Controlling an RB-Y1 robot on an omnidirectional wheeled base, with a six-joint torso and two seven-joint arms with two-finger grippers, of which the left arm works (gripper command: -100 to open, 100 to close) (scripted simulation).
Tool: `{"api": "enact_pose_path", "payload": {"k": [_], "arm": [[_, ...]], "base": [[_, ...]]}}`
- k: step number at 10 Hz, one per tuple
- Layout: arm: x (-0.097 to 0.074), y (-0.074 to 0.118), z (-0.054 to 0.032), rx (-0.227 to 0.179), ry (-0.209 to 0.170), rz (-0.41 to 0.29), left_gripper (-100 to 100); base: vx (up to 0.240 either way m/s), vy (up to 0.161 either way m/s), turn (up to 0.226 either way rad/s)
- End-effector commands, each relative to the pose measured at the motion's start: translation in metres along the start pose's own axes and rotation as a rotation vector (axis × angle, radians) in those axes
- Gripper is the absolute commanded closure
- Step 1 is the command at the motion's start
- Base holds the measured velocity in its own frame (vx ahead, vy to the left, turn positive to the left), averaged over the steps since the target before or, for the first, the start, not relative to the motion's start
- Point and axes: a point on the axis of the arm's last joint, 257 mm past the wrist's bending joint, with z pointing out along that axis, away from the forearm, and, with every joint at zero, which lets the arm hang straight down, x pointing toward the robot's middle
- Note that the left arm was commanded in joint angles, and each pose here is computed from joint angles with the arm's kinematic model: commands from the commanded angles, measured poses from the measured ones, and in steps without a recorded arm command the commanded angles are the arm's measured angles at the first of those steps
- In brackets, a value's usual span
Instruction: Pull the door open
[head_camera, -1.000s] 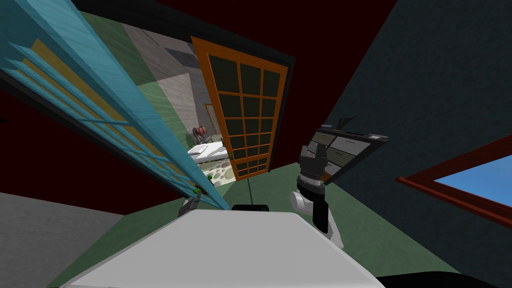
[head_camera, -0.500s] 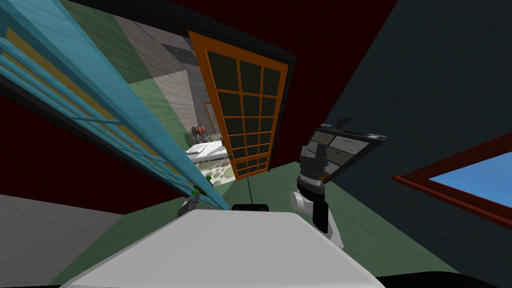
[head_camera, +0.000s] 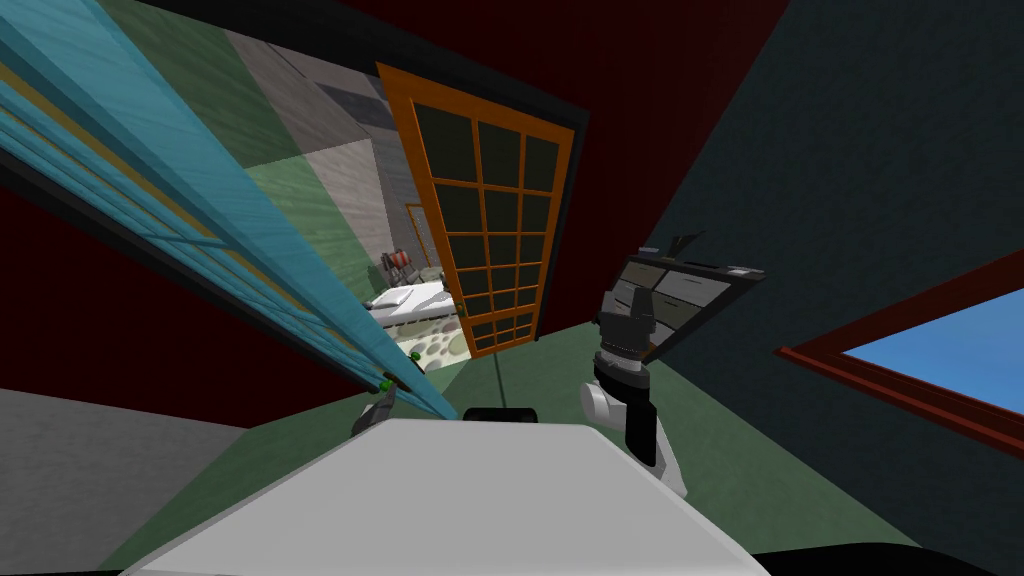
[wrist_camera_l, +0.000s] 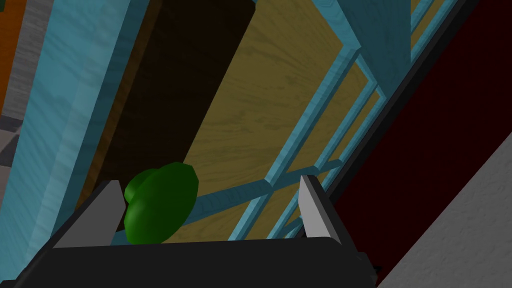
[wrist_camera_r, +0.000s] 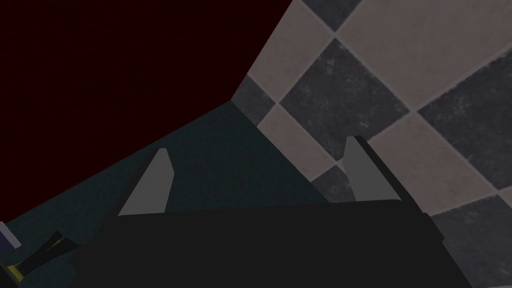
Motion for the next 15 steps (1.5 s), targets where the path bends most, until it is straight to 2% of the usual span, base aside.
{"api": "enact_pose_path", "payload": {"k": [1, 4, 5, 7, 15], "arm": [[-0.0048, 0.0158, -0.0033, -0.04, -0.006, -0.046, 100], [-0.0048, 0.0158, -0.0033, -0.04, -0.006, -0.046, 100], [-0.0065, 0.0178, -0.0041, -0.043, -0.009, -0.087, 100], [-0.0065, 0.0178, -0.0041, -0.043, -0.009, -0.087, 100], [-0.0119, 0.0191, -0.0039, -0.04, -0.023, -0.248, 100]], "base": [[-0.026, 0.002, -0.019], [-0.01, 0.0, 0.007], [-0.025, 0.005, -0.022], [-0.02, 0.001, -0.004], [-0.018, 0.002, -0.024]]}}
